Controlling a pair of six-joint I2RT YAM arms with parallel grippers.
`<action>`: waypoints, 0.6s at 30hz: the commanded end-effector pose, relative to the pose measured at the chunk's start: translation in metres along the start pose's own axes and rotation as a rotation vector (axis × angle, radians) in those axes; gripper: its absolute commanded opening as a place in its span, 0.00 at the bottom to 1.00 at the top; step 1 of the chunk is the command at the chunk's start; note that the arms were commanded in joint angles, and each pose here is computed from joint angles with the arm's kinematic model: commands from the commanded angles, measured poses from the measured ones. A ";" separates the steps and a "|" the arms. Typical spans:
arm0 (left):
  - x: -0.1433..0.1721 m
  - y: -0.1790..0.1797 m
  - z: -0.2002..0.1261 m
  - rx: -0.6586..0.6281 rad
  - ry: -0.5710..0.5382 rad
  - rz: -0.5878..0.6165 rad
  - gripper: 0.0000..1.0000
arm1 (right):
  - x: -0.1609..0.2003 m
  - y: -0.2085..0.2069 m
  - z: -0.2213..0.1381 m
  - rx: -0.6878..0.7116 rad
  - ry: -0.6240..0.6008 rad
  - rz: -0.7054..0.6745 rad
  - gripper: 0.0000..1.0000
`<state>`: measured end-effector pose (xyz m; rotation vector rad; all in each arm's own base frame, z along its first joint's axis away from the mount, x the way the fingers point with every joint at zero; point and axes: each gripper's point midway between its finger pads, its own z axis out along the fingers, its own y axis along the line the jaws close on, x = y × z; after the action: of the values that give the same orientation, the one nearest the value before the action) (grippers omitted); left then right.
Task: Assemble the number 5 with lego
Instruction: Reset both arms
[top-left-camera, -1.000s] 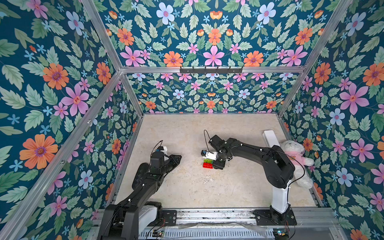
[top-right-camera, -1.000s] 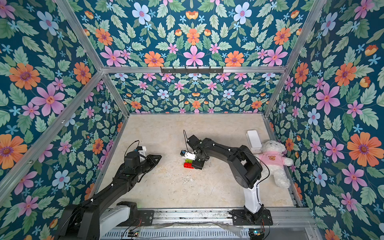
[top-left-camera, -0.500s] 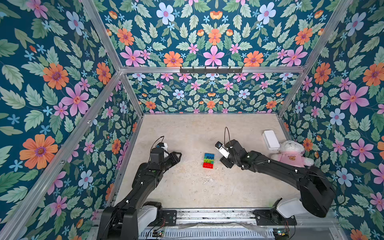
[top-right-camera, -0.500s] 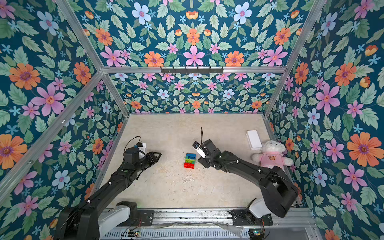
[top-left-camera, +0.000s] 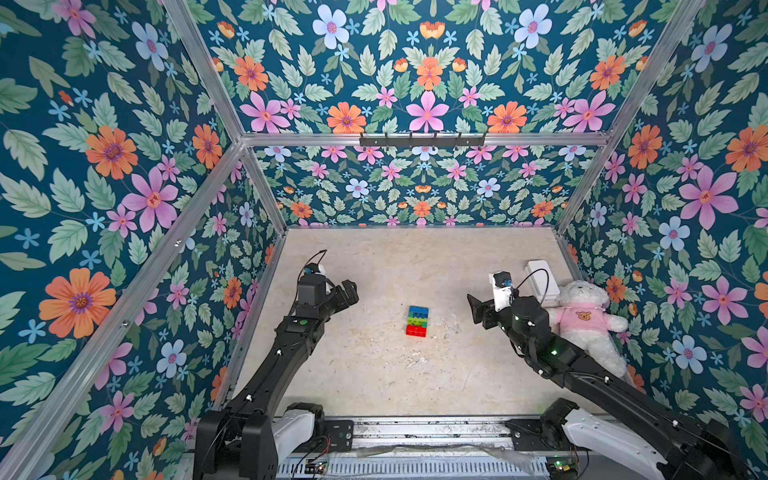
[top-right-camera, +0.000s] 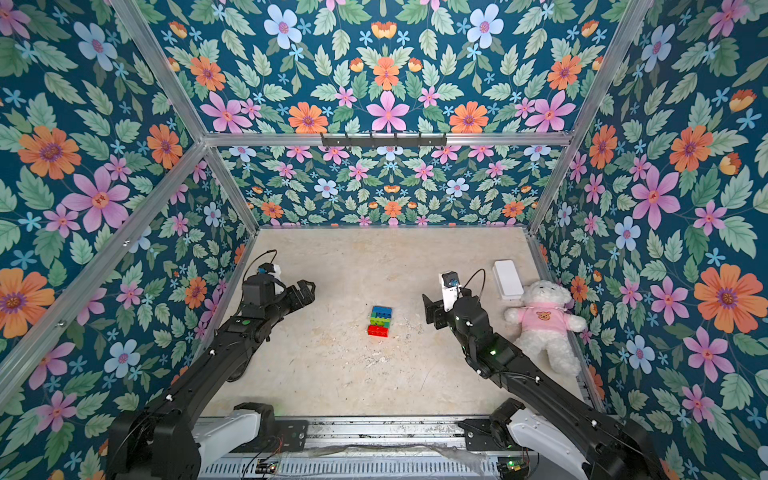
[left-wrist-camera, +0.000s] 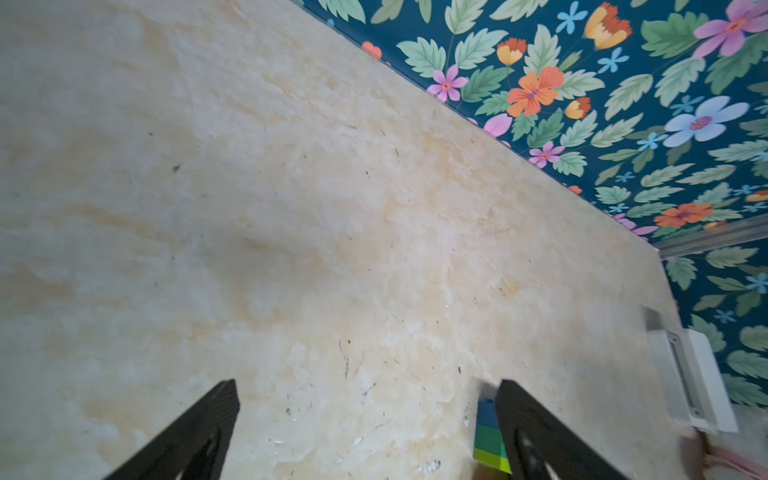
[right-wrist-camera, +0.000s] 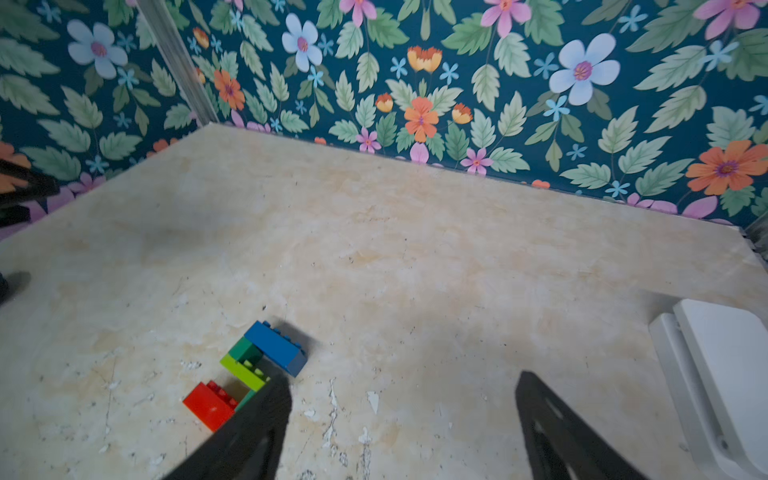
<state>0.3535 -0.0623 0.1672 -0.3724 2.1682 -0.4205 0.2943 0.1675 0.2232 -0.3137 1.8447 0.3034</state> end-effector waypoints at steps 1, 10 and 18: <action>-0.027 0.009 0.005 -0.103 -0.071 0.072 0.99 | -0.018 -0.026 -0.004 0.080 -0.068 0.103 0.99; -0.070 0.032 0.014 -0.256 -0.324 0.352 0.99 | -0.013 -0.136 -0.005 0.535 -0.171 0.200 0.99; -0.038 0.101 0.050 -0.397 -0.297 0.370 0.99 | 0.052 -0.211 -0.023 0.784 -0.190 0.309 0.99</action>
<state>0.3977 0.0250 0.1139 -0.2250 2.0609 0.2091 0.3358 -0.0301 0.1584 0.4584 1.7955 -0.2127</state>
